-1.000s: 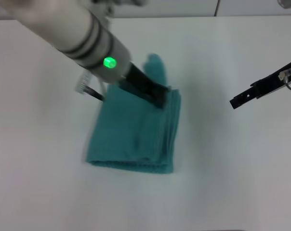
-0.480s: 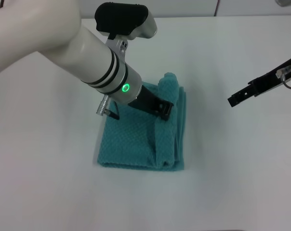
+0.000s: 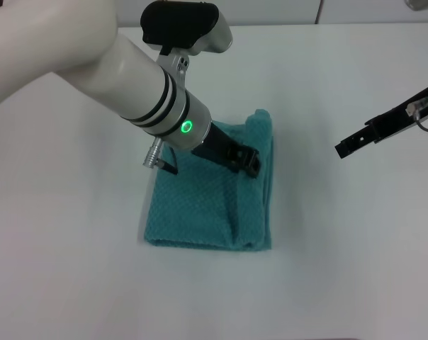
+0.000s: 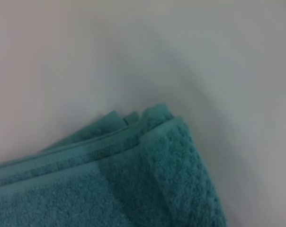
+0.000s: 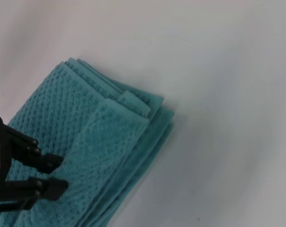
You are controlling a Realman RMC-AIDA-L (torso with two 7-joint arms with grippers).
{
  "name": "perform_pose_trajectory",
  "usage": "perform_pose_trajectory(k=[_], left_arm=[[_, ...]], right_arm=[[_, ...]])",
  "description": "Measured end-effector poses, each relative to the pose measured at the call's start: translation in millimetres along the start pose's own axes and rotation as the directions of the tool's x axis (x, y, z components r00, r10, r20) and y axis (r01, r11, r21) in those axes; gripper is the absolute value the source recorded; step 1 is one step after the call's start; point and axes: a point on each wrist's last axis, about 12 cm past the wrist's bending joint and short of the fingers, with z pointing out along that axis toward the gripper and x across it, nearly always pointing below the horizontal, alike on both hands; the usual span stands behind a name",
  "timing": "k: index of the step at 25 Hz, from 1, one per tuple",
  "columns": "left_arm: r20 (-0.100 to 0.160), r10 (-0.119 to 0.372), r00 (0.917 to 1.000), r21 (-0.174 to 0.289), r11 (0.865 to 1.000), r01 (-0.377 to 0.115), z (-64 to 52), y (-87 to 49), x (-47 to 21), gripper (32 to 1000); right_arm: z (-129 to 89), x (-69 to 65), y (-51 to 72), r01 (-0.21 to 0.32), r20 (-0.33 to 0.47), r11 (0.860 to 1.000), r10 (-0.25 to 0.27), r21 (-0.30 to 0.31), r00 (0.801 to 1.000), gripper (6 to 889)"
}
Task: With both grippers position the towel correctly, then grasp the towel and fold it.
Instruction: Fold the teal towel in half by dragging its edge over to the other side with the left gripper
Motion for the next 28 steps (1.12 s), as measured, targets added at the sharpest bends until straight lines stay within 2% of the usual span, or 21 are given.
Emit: perform_pose_trajectory(k=[3, 8, 16, 22, 28], left_arm=[[0.0, 0.004, 1.0, 0.012, 1.0, -0.004, 0.0, -0.5, 0.8, 249], [-0.005, 0.015, 0.9999, 0.025, 1.0, -0.015, -1.3, -2.6, 0.4, 493], [-0.011, 0.025, 0.9996, 0.031, 0.999, -0.025, -2.5, -5.4, -0.9, 732], [-0.011, 0.024, 0.9996, 0.032, 0.999, -0.024, -2.6, -5.5, -0.9, 867], [-0.011, 0.018, 0.9998, 0.035, 0.999, -0.018, -4.4, -4.5, -2.1, 867]], right_arm=[[0.1, 0.2, -0.1, -0.001, 0.0, 1.0, 0.001, 0.0, 1.0, 859], [0.5, 1.8, -0.9, -0.004, -0.002, 1.0, 0.004, 0.0, 1.0, 859], [0.3, 2.8, -1.6, -0.006, -0.004, 1.0, 0.006, 0.0, 1.0, 859], [0.4, 3.2, -1.9, -0.008, -0.004, 1.0, 0.008, 0.0, 1.0, 859], [0.3, 3.3, -1.9, -0.008, -0.005, 1.0, 0.008, 0.0, 1.0, 859]])
